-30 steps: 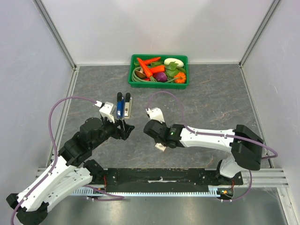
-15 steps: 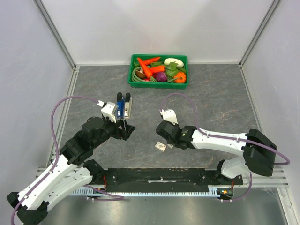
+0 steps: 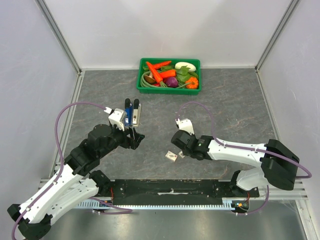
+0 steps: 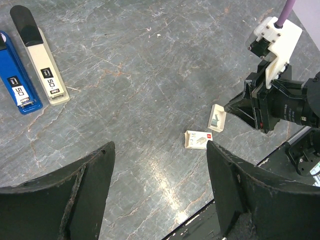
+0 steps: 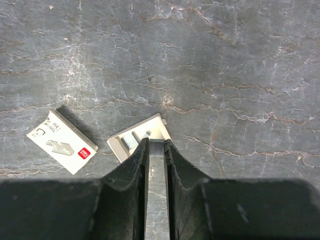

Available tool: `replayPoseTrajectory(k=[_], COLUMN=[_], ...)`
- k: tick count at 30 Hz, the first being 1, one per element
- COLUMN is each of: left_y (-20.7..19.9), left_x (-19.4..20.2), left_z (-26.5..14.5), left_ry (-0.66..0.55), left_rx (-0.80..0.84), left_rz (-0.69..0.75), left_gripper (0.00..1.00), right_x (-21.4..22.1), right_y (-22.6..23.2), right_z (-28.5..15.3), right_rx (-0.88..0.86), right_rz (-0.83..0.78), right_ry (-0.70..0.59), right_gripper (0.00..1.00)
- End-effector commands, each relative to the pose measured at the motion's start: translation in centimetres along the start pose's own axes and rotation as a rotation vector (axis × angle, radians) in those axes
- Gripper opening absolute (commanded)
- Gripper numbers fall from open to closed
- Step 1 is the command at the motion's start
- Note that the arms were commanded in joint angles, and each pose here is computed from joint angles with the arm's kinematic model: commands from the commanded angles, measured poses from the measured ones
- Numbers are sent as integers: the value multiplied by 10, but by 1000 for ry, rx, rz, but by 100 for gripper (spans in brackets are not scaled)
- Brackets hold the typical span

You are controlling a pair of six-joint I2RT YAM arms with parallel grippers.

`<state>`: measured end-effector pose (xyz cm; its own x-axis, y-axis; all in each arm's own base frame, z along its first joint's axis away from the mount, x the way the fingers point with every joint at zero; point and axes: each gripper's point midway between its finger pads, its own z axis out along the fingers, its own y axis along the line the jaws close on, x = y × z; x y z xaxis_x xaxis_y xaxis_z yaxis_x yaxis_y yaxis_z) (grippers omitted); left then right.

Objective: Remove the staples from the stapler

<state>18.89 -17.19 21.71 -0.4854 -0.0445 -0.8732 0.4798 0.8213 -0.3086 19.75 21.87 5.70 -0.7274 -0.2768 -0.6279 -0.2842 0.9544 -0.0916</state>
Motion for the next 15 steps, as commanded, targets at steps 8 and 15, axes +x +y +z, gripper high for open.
replayPoseTrajectory(k=[8,15], left_y=[-5,-4], left_x=[-5,-4], left_z=[2,1], left_ry=[-18,-19], left_rx=[20,18], left_rz=[-1,0], left_gripper=[80,80], right_x=[5,10], right_y=[13,16], right_z=[7,10], right_rx=[-84,-96], right_rz=[46,49], right_ry=[8,22], right_gripper=[22,22])
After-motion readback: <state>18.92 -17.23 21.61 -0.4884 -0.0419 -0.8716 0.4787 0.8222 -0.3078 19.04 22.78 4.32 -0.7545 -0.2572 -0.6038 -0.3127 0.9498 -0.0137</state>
